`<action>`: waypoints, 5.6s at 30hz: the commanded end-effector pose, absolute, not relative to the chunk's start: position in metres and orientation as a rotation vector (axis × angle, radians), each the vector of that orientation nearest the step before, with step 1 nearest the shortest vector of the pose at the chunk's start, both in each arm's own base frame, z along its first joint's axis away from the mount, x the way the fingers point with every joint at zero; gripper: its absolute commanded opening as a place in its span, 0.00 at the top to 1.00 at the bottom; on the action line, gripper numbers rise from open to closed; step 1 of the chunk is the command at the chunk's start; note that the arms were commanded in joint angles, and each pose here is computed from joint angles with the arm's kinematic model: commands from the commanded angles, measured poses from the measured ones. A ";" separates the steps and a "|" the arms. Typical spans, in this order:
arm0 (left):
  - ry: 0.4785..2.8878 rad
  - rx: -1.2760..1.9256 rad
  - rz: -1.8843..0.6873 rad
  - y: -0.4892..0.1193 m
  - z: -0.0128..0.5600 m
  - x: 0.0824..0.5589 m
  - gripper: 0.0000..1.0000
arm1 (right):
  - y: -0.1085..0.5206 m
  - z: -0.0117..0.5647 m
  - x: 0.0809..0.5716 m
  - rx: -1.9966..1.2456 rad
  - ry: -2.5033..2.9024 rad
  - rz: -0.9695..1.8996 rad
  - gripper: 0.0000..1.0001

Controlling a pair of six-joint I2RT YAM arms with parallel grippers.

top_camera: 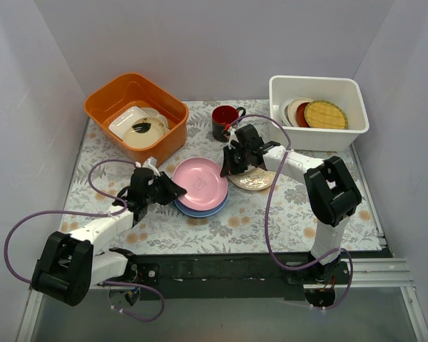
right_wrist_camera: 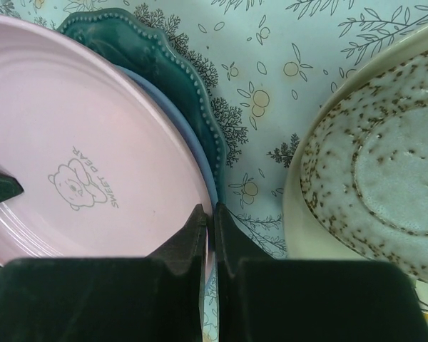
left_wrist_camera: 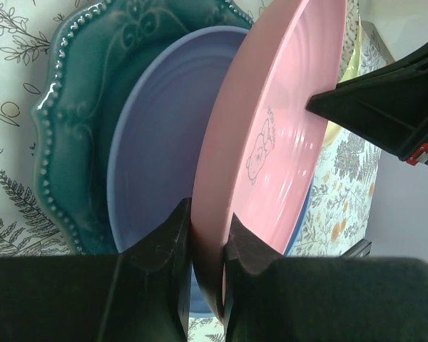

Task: Place the plates into the plastic bin on the countertop
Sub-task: Pick up the plate at the center of the board, then place the plate in the plastic bin.

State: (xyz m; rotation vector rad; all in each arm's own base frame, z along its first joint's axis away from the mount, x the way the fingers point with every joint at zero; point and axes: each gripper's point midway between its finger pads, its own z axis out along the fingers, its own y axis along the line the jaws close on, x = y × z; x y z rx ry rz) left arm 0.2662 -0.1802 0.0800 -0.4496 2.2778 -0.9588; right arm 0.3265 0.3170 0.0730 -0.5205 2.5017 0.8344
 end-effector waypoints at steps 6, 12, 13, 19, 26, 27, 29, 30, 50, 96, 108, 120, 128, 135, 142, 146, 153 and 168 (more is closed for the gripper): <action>2.226 -0.382 -0.987 -0.186 0.099 0.267 1.00 | 0.332 0.102 0.328 -0.534 2.405 0.910 0.89; 2.211 -0.383 -0.969 -0.183 0.104 0.269 1.00 | 0.330 0.111 0.329 -0.521 2.385 0.907 0.55; 2.213 -0.385 -0.967 -0.183 0.103 0.268 1.00 | 0.330 0.115 0.329 -0.517 2.379 0.909 0.50; 2.210 -0.387 -0.963 -0.182 0.104 0.268 1.00 | 0.329 0.126 0.331 -0.507 2.348 0.906 0.19; 2.194 -0.377 -0.968 -0.182 0.109 0.268 1.00 | 0.325 0.128 0.331 -0.491 2.347 0.880 0.11; 2.191 -0.376 -0.969 -0.182 0.110 0.268 1.00 | 0.324 0.129 0.332 -0.486 2.344 0.872 0.10; 2.184 -0.374 -0.974 -0.182 0.113 0.268 1.00 | 0.322 0.131 0.332 -0.483 2.339 0.869 0.10; 2.181 -0.371 -0.975 -0.182 0.114 0.269 1.00 | 0.321 0.133 0.331 -0.480 2.335 0.868 0.10; 2.017 -0.207 -1.233 -0.206 0.150 0.252 1.00 | 0.308 0.186 0.322 -0.497 2.176 1.049 0.08; 1.863 -0.140 -1.347 -0.212 0.184 0.244 0.91 | 0.317 0.200 0.284 -0.629 2.055 1.445 0.99; 1.862 -0.130 -1.349 -0.212 0.182 0.242 0.27 | 0.315 0.202 0.284 -0.628 2.052 1.442 0.99; 1.886 -0.135 -1.330 -0.211 0.179 0.243 0.02 | 0.311 0.202 0.290 -0.608 2.055 1.433 0.99; 1.884 -0.124 -1.327 -0.211 0.180 0.243 0.02 | 0.307 0.207 0.306 -0.560 2.053 1.414 0.99; 1.882 -0.116 -1.337 -0.212 0.181 0.241 0.02 | 0.302 0.207 0.324 -0.526 2.058 1.404 0.99; 1.889 -0.099 -1.338 -0.214 0.182 0.241 0.02 | 0.291 0.212 0.345 -0.500 2.047 1.383 0.99; 1.893 -0.100 -1.328 -0.213 0.182 0.241 0.02 | 0.284 0.222 0.358 -0.487 2.026 1.375 0.99; 1.904 -0.104 -1.327 -0.213 0.179 0.242 0.02 | 0.273 0.234 0.373 -0.467 2.001 1.345 0.99; 1.921 -0.098 -1.335 -0.216 0.175 0.243 0.02 | 0.226 0.252 0.417 -0.357 1.949 1.277 0.99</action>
